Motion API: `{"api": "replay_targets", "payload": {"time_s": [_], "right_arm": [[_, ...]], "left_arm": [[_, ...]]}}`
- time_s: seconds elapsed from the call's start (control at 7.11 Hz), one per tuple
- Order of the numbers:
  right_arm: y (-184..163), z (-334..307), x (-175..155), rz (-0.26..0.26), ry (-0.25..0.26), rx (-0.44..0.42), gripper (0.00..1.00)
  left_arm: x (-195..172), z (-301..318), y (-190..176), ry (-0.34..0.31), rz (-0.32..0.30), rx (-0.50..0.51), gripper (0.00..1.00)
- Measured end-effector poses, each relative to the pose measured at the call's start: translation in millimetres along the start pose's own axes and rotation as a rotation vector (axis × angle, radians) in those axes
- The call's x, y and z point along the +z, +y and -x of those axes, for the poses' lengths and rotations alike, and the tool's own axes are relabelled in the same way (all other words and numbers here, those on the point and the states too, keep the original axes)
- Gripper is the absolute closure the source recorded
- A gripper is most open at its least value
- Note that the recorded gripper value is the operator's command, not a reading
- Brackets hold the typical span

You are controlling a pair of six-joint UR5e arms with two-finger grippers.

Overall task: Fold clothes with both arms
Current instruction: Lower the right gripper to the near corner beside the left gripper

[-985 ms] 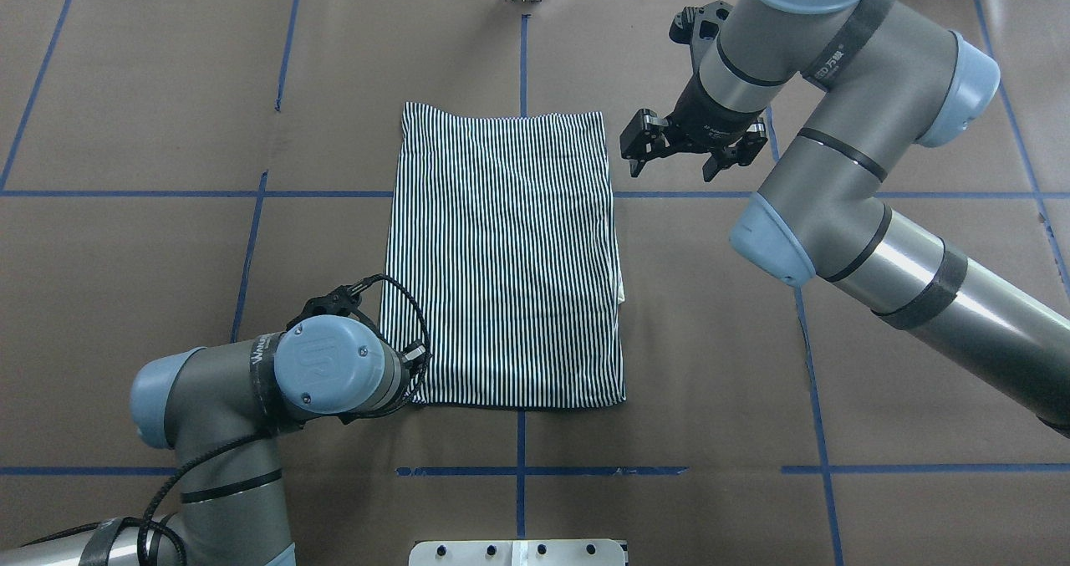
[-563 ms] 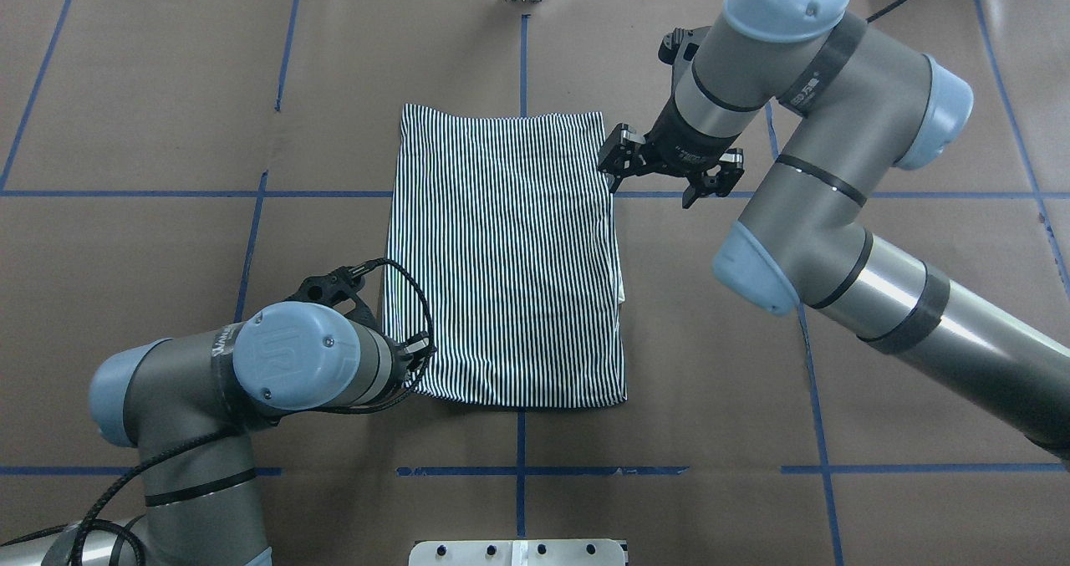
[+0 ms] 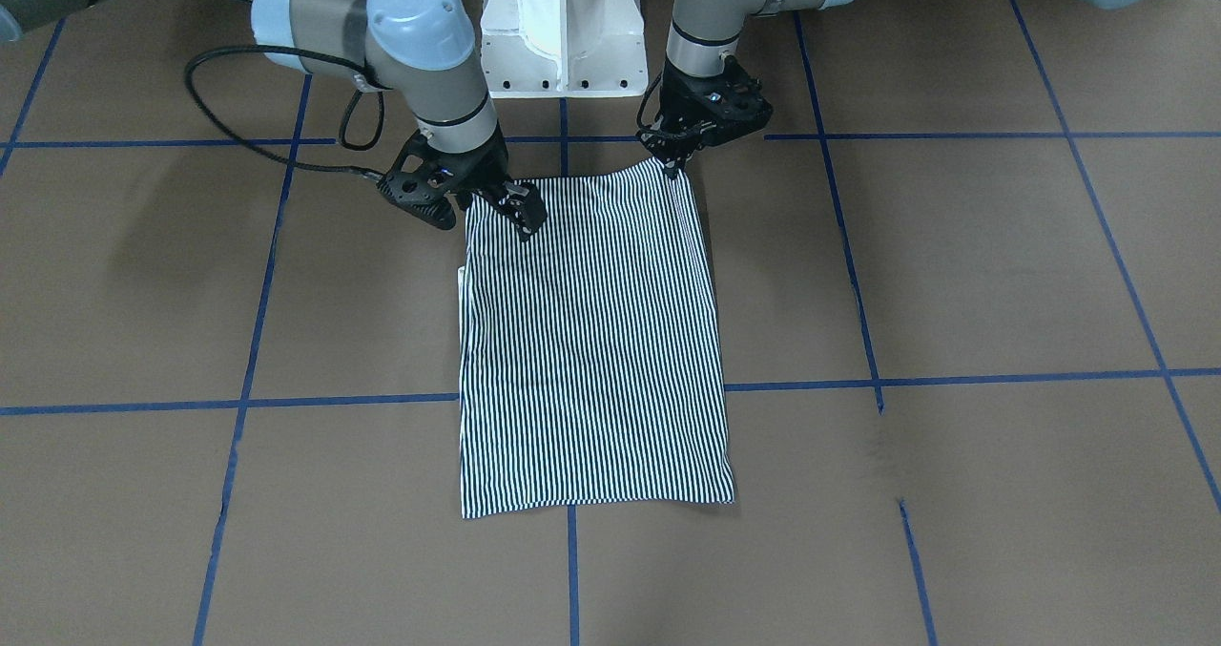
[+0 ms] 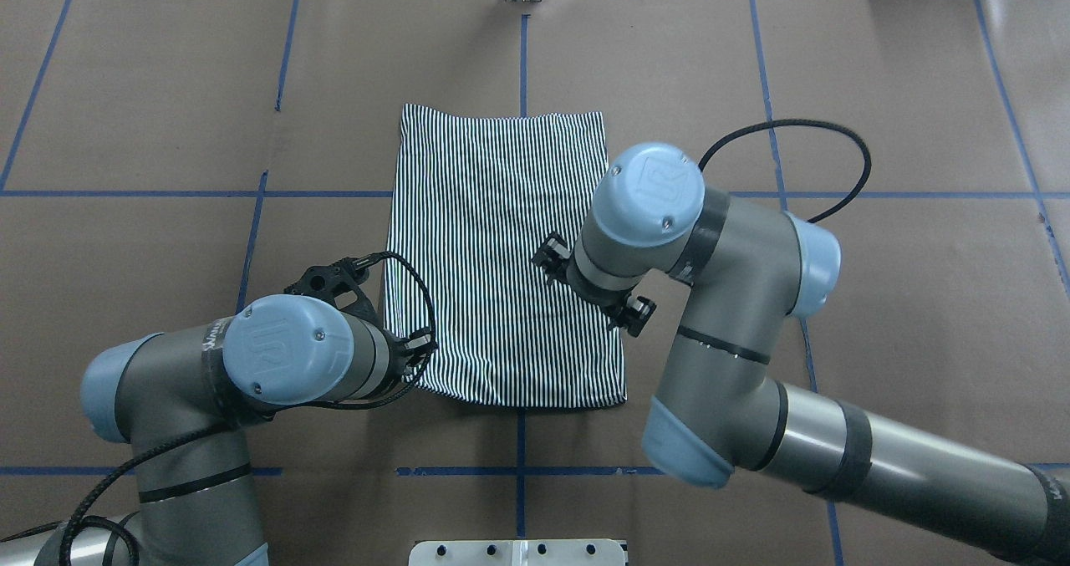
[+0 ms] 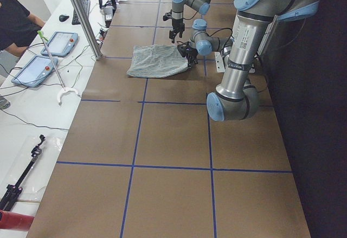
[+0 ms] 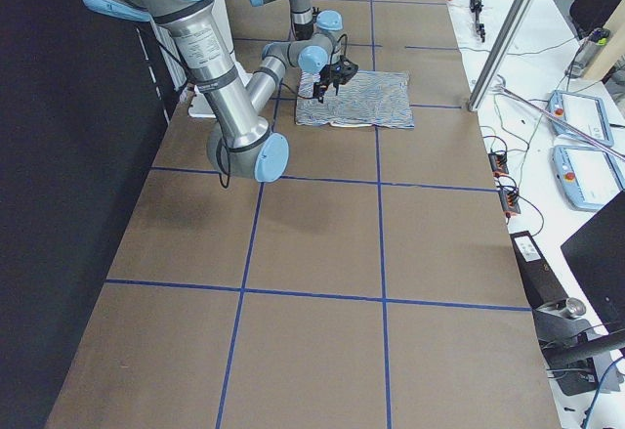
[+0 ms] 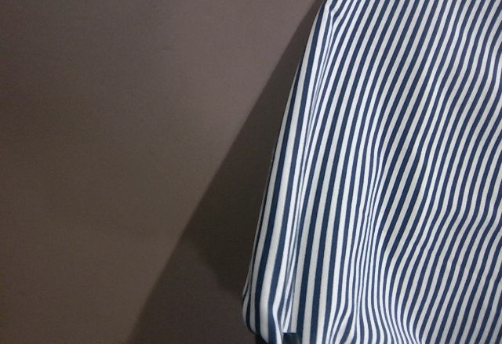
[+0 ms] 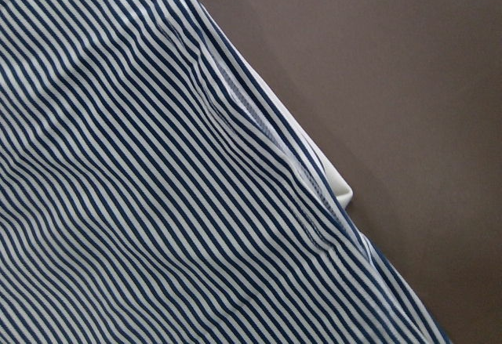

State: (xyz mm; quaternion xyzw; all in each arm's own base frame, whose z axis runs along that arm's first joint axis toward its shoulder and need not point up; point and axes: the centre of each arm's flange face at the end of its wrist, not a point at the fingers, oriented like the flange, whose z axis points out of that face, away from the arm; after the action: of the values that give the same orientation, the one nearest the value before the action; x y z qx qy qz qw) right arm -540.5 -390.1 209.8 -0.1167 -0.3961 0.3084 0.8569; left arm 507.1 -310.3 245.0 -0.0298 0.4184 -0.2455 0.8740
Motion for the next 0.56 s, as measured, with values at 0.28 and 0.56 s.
{"api": "replay_targets", "payload": {"time_s": [0.28,0.56], "right_arm": [[46.3,-7.2,23.2,-0.038,-0.007,0.127,0.00],[76.7,-16.8,51.9,-0.077,0.000,0.176,0.00]], "left_arm": [[-0.1,-0.1,-0.1,0.001,0.000,0.000,1.00],[-0.9,-0.3,-0.6,0.002,-0.001,0.000,1.00]]}}
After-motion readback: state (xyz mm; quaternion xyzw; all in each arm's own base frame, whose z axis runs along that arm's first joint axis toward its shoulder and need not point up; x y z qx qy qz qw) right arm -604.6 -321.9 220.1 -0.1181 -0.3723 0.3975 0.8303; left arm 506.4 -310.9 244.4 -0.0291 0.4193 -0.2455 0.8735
